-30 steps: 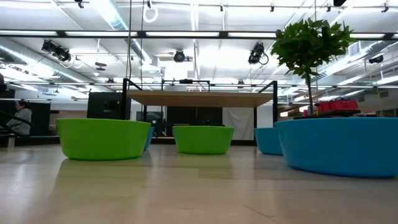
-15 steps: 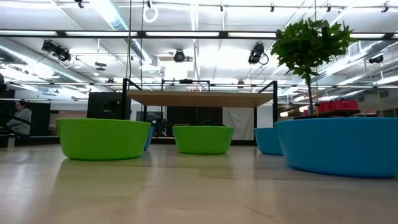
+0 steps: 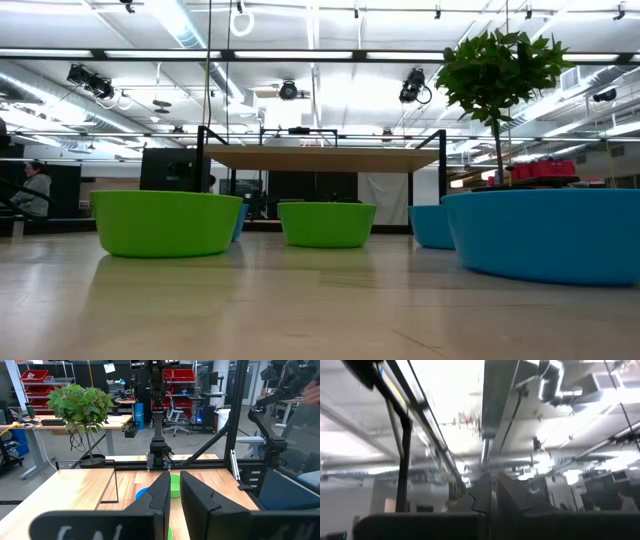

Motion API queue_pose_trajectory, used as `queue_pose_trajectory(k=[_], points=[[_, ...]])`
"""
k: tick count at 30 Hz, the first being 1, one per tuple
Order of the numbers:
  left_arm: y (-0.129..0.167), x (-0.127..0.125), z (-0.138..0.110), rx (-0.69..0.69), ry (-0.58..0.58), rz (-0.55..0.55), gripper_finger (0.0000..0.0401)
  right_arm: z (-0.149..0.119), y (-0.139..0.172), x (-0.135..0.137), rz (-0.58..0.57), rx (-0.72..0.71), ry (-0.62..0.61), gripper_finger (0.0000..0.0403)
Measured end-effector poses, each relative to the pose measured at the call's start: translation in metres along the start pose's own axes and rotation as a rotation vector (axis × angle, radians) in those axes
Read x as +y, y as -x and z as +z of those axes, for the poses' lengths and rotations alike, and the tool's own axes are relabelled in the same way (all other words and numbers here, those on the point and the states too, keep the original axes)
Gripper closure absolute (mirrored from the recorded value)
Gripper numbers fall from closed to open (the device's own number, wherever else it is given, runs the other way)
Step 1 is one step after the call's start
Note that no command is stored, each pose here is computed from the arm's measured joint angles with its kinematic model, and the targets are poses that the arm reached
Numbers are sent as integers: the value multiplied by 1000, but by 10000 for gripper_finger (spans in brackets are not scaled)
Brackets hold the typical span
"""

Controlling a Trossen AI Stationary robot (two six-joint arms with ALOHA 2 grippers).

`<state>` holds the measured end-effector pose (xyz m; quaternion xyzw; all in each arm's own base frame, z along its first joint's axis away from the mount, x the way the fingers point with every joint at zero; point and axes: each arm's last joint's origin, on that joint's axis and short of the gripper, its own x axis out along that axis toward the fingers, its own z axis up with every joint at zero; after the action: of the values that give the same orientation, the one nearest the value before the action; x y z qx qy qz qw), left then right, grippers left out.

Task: Pick & Place Mini bowls
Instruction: Put the top right blue bowl on the shelf

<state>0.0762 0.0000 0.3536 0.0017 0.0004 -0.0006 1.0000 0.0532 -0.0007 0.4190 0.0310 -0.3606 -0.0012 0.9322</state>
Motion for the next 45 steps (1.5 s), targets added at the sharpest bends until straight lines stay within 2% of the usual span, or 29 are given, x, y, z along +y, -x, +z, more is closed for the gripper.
queue_pose_trajectory(k=[10,19,25,30,45], points=[[0,0,0,0,0,0,353,16,-2,-1,-52,-200,-117,369],[0,0,0,0,0,0,353,40,6,-2,-71,-462,-183,369],[0,0,0,-1,0,0,353,49,12,-4,-158,-588,-221,379],[0,0,0,-1,0,0,353,68,10,-4,-173,-613,-219,393],[0,0,0,0,0,0,353,128,-25,1,-211,-510,-105,397]])
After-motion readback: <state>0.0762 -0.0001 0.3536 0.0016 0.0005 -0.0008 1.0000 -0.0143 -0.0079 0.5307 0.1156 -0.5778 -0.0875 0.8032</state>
